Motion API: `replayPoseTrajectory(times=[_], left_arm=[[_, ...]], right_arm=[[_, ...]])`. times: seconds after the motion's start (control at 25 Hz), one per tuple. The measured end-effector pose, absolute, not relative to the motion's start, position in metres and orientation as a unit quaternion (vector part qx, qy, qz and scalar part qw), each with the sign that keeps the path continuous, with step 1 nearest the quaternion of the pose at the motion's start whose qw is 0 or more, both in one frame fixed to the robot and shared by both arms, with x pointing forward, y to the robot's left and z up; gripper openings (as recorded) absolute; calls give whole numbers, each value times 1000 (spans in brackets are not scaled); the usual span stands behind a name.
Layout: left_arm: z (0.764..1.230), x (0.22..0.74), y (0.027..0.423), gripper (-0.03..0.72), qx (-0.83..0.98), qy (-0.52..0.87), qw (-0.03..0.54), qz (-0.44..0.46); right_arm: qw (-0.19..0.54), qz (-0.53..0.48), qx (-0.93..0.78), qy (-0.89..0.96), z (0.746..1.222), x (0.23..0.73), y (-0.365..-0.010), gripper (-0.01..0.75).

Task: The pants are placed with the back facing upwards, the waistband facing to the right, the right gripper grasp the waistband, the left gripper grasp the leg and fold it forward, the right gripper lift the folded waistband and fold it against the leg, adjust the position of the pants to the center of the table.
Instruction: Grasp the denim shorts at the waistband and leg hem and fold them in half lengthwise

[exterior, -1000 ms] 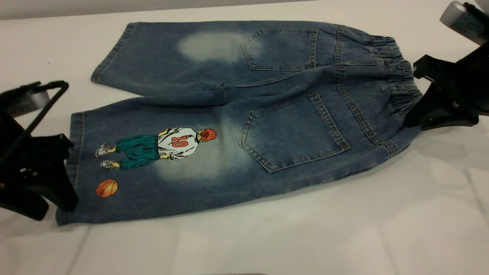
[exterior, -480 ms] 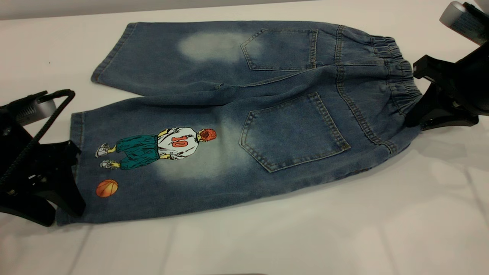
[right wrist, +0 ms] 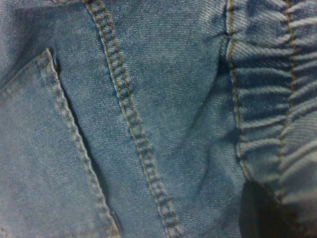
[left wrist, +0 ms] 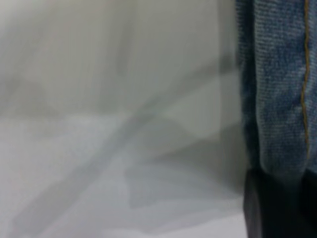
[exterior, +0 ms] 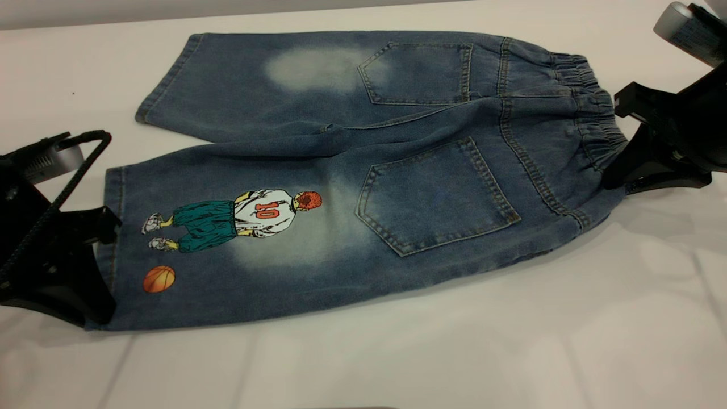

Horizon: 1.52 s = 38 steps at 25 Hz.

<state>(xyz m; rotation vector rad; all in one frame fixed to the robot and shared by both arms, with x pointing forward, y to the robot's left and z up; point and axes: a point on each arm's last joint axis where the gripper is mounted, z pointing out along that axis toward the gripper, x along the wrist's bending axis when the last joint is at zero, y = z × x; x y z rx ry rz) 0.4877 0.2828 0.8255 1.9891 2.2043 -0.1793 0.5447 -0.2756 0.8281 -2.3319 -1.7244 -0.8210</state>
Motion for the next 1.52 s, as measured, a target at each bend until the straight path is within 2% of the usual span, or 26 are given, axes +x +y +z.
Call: replayPoseTrajectory(times=[0.08,0.28,0.56,0.8,1.04,1.2,1.52], left_arm=[[825,488,283,42,668,737,84,-59],[834,499,280,31,680,723,99,-66],[902,530,272,31,703,685,181,-49],[965,541,272,31,714,653,251,28],[995,564,277,31,695,643,299,117],[999,580,279,31,687,641,311,143],[954,633,253,31,715,616,295,149]], right_arm=[[64,-272,-772,-571,828,545,-276,41],[69,-276,-768,-574,829,544,-274,41],[92,-344,-724,-591,867,546,-263,41],[54,-395,-694,-599,921,544,-264,41],[23,-414,-690,-594,953,562,-279,41],[23,-412,-694,-591,954,580,-282,41],[34,-401,-702,-588,927,619,-286,41]])
